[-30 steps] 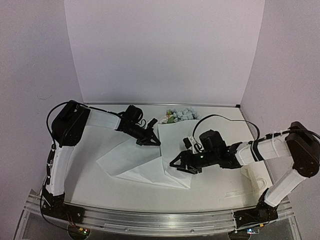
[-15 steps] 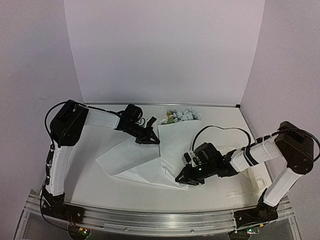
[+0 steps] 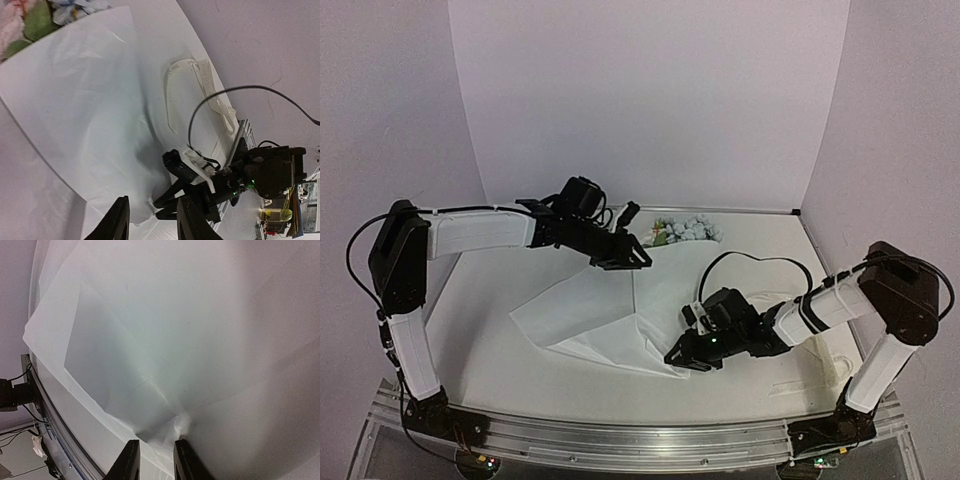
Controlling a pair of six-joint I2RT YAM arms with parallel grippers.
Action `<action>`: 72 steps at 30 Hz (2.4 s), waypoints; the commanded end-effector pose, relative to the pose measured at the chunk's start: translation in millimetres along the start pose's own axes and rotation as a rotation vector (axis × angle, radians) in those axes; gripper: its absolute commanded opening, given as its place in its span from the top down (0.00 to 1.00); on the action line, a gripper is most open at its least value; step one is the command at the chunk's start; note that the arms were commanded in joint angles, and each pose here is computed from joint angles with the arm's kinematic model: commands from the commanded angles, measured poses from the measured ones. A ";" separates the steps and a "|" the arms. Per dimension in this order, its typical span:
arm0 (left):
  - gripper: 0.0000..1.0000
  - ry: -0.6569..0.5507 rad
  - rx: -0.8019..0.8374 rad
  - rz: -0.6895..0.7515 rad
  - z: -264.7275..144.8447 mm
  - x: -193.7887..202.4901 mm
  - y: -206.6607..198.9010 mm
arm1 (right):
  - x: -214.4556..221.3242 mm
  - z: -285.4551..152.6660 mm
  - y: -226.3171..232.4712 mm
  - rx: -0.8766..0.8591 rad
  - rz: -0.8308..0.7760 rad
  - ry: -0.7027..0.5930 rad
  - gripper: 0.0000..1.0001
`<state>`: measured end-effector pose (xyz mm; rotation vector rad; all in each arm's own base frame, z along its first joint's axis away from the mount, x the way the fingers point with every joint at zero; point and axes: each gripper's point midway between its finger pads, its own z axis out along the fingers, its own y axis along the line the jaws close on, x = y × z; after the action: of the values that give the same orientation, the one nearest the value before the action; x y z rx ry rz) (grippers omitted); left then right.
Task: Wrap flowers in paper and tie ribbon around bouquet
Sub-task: Press the fold line of the 2/3-folded wrapping paper.
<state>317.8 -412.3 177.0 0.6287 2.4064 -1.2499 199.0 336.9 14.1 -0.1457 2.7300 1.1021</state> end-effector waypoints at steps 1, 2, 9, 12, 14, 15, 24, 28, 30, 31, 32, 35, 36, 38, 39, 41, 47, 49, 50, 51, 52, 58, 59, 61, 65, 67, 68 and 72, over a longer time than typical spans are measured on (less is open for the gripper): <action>0.73 0.156 0.101 -0.047 39.5 57.2 -33.3 | -10.3 -9.8 10.7 -0.045 -0.016 -0.084 0.75; 0.74 0.183 0.125 -0.050 46.1 66.8 -39.7 | -10.8 -13.0 13.5 -0.058 -0.023 -0.092 0.74; 0.76 0.304 0.218 -0.099 68.9 110.8 -59.6 | -4.9 -34.4 27.0 -0.124 -0.078 -0.104 0.65; 0.78 0.326 0.197 -0.132 77.2 122.1 -52.6 | -3.8 -38.4 28.1 -0.132 -0.081 -0.109 0.64; 0.80 0.334 0.185 -0.149 80.8 129.2 -46.5 | -3.2 -38.8 25.1 -0.123 -0.079 -0.114 0.64; 0.81 0.339 0.167 -0.157 83.1 133.2 -40.9 | -2.7 -38.2 23.2 -0.118 -0.077 -0.113 0.64; 0.90 0.381 -0.006 -0.219 96.5 165.8 10.2 | 7.2 -24.0 5.4 -0.081 -0.023 -0.068 0.64; 0.90 0.399 -0.073 -0.238 97.5 177.4 27.9 | 13.2 -22.0 -4.1 -0.068 -0.003 -0.065 0.64; 0.91 0.415 -0.099 -0.248 99.4 183.8 36.0 | 17.0 -20.2 -8.8 -0.067 0.011 -0.060 0.64; 0.92 0.421 -0.113 -0.253 100.1 186.6 40.1 | 18.6 -18.9 -11.4 -0.066 0.021 -0.057 0.64; 0.92 0.424 -0.121 -0.258 100.3 189.1 42.9 | 20.7 -17.4 -13.4 -0.066 0.026 -0.054 0.64; 0.95 0.435 -0.161 -0.278 101.0 197.3 53.9 | 26.2 -11.2 -19.7 -0.069 0.055 -0.043 0.63; 0.96 0.438 -0.175 -0.282 100.9 199.5 57.5 | 28.6 -9.8 -22.2 -0.074 0.067 -0.044 0.63; 0.97 0.440 -0.197 -0.292 100.6 202.5 64.2 | 33.2 -7.0 -29.9 -0.073 0.094 -0.048 0.63; 0.98 0.442 -0.203 -0.298 100.2 204.0 67.1 | 36.4 -6.8 -34.3 -0.070 0.103 -0.052 0.63; 1.00 0.447 -0.210 -0.311 99.4 207.0 71.8 | 41.3 -8.4 -43.6 -0.061 0.118 -0.065 0.63; 1.00 0.455 -0.225 -0.307 95.9 210.3 78.6 | 37.0 -24.3 -47.8 -0.062 0.110 -0.138 0.59; 1.00 0.460 -0.228 -0.300 94.8 211.6 79.4 | 27.0 -27.4 -44.1 -0.073 0.115 -0.167 0.58; 1.00 0.462 -0.229 -0.296 94.3 212.0 79.7 | 20.7 -27.6 -42.0 -0.080 0.125 -0.179 0.57; 1.00 0.463 -0.230 -0.291 93.9 212.0 80.1 | 14.4 -27.2 -39.8 -0.084 0.134 -0.190 0.57; 1.00 0.465 -0.231 -0.287 93.6 212.4 80.3 | 8.0 -26.6 -37.9 -0.087 0.143 -0.204 0.57; 1.00 0.473 -0.234 -0.269 92.4 213.1 81.0 | -22.3 -23.5 -33.8 -0.097 0.199 -0.263 0.56; 1.00 0.474 -0.236 -0.266 92.2 212.9 81.2 | -26.4 -24.7 -32.7 -0.100 0.204 -0.274 0.56; 1.00 0.474 -0.241 -0.259 91.6 212.3 81.7 | -35.1 -27.3 -28.5 -0.114 0.211 -0.291 0.55; 1.00 0.478 -0.243 -0.252 91.4 213.1 82.4 | -43.4 -24.7 -34.4 -0.092 0.239 -0.296 0.55; 1.00 0.483 -0.245 -0.251 90.8 214.7 83.2 | -46.8 -20.7 -36.5 -0.092 0.256 -0.287 0.56; 1.00 0.485 -0.244 -0.249 90.4 215.5 83.2 | -48.5 -19.0 -35.5 -0.095 0.257 -0.284 0.56; 1.00 0.493 -0.250 -0.249 85.8 218.6 86.7 | -55.6 -13.1 -42.8 -0.075 0.285 -0.292 0.56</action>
<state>196.7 -439.4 13.1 0.7043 2.8781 -1.2381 245.2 304.2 21.5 0.2951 2.4732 1.2633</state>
